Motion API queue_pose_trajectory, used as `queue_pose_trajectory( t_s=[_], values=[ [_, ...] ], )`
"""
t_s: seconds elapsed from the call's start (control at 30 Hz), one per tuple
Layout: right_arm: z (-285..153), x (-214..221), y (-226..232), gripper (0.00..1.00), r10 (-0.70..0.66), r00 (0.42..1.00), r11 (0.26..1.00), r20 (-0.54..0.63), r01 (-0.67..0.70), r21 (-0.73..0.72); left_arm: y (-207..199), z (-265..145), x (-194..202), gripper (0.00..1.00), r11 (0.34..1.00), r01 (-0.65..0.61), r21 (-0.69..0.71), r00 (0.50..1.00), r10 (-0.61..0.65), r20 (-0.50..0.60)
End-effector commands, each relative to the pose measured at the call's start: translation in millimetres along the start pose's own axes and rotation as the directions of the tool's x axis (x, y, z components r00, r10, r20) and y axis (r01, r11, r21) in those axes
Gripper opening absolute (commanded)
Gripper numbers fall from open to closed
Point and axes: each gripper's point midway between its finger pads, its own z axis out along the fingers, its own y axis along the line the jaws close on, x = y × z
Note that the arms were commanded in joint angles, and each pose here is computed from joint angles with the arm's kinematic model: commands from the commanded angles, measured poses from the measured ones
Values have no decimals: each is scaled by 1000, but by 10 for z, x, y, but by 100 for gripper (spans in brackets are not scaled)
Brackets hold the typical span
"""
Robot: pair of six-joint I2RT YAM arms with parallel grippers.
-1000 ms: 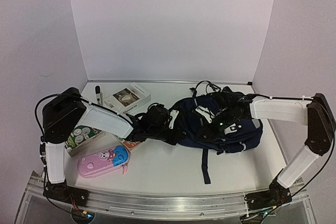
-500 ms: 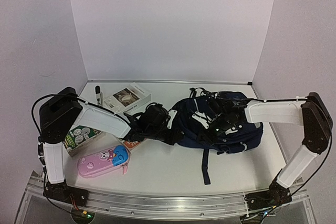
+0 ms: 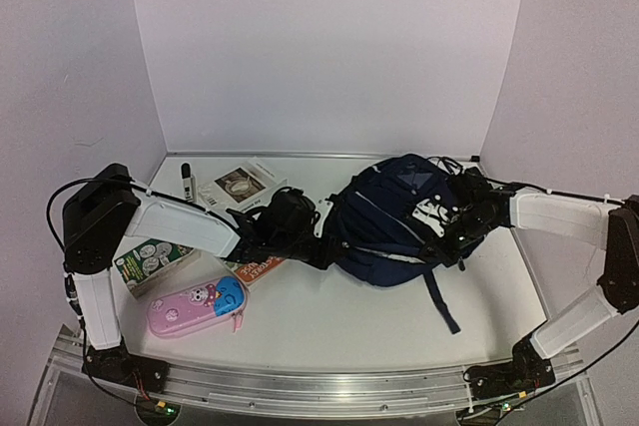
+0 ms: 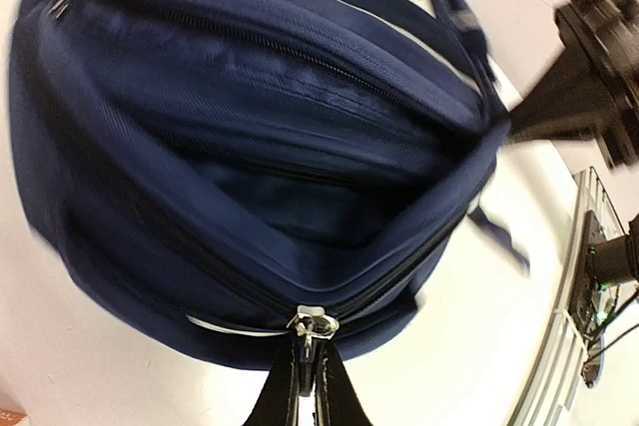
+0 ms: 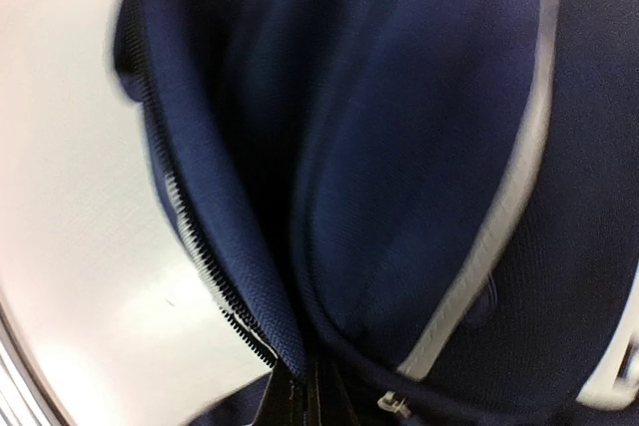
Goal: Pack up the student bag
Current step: Unzip the student bag at the center of the board.
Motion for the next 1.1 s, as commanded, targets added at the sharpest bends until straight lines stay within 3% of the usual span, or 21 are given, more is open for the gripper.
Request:
queue_pose_trajectory(
  t_s=[0.0, 0.1, 0.2, 0.3, 0.53, 0.73, 0.83, 0.9, 0.97, 1.07],
  values=[
    [-183, 247, -403, 13, -2, 994, 994, -113, 14, 104, 84, -77, -82, 0, 1000, 14, 8, 1000, -14, -10],
    [-326, -19, -168, 50, 51, 998, 999, -22, -51, -12, -95, 9, -110, 0, 997, -5, 78, 1000, 6, -16],
    [-464, -312, 42, 61, 53, 995, 996, 84, -47, -74, -203, 73, -140, 0, 992, -5, 125, 1000, 7, -17],
    [-493, -544, 166, 64, 40, 989, 995, 143, -27, -94, -280, 96, -151, 0, 987, -7, 158, 1000, 10, -19],
    [-143, -871, 486, 65, -69, 987, 989, 144, 87, -123, -393, 90, -161, 0, 978, -3, 207, 1000, 7, -20],
    [141, -1034, 420, 64, -118, 982, 988, 144, 131, -84, -414, 74, -139, 0, 976, -2, 216, 1000, 8, -26],
    [279, -1027, 412, 62, -129, 984, 987, 120, 139, -78, -410, 67, -140, 0, 977, -1, 215, 1000, 7, -26],
    [344, -988, 384, 54, -128, 987, 989, 99, 134, -64, -410, 55, -152, 0, 977, 0, 214, 1000, 4, -20],
    [383, -908, 344, 38, -133, 989, 990, 72, 136, -39, -380, 45, -159, 0, 980, 2, 197, 1000, 0, -12],
    [353, -772, 257, 5, -150, 988, 988, 33, 149, 24, -273, 34, -157, 0, 991, 12, 135, 1000, -10, -10]
  ],
)
